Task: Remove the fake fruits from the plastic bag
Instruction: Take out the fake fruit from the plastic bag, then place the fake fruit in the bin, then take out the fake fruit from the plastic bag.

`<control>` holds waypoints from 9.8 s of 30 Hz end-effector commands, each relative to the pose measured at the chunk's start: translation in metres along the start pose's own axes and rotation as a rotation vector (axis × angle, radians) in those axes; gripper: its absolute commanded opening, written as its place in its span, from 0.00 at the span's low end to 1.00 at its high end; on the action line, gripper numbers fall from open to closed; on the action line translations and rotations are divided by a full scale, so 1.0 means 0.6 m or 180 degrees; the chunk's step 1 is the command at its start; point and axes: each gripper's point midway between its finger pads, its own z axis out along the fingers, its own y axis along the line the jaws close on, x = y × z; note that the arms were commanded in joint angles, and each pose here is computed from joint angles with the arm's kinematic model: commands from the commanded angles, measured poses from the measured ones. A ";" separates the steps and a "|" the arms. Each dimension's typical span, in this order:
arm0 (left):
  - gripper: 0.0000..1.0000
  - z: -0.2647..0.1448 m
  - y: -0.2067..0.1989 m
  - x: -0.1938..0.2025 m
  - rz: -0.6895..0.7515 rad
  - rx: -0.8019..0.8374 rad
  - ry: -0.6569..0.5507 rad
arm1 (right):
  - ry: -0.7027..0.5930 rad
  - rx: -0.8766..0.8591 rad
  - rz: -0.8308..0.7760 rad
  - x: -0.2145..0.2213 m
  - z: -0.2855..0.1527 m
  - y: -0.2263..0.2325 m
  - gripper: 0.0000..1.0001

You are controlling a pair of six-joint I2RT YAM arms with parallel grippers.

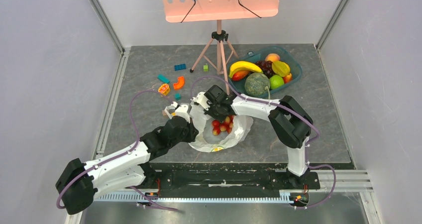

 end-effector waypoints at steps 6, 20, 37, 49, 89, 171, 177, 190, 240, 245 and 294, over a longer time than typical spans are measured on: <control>0.12 -0.003 -0.005 -0.015 -0.0029 0.0047 -0.0090 | -0.0610 -0.0081 -0.0083 -0.064 -0.087 0.008 0.00; 0.12 -0.015 -0.001 -0.026 -0.0057 0.0009 -0.0159 | -0.1071 -0.0450 -0.0248 -0.094 -0.176 0.056 0.00; 0.12 -0.025 0.004 -0.030 -0.0143 -0.0014 -0.0215 | -0.1530 -0.1418 -0.0732 -0.092 -0.262 0.152 0.00; 0.12 -0.023 0.001 -0.027 -0.0183 0.0012 -0.0200 | -0.2217 -0.1300 -0.0685 -0.171 -0.308 0.163 0.00; 0.12 -0.033 0.004 -0.028 -0.0131 0.0004 -0.0176 | -0.3169 0.1606 0.1984 -0.099 -0.582 -0.220 0.00; 0.11 -0.038 0.006 -0.030 -0.0090 -0.0082 -0.0084 | -0.4200 0.0748 0.3297 -0.122 -0.397 -0.494 0.00; 0.11 -0.041 0.008 -0.029 -0.0093 -0.0084 -0.0098 | -0.4124 0.1343 0.3366 -0.043 -0.444 -0.539 0.00; 0.11 -0.033 0.001 -0.028 -0.0105 -0.0028 -0.0076 | -0.3381 0.2181 0.3501 0.076 -0.438 -0.610 0.00; 0.10 -0.058 -0.015 -0.063 -0.0100 0.0069 -0.0246 | -0.3282 0.1447 0.2255 -0.026 -0.502 -0.247 0.74; 0.09 -0.059 -0.016 -0.065 -0.0122 0.0082 -0.0260 | -0.3301 0.0692 0.1605 -0.100 -0.501 -0.102 0.69; 0.07 0.058 -0.020 -0.399 -0.0216 0.0134 -0.0804 | -0.1710 0.0689 0.1566 -0.041 -0.148 0.008 0.53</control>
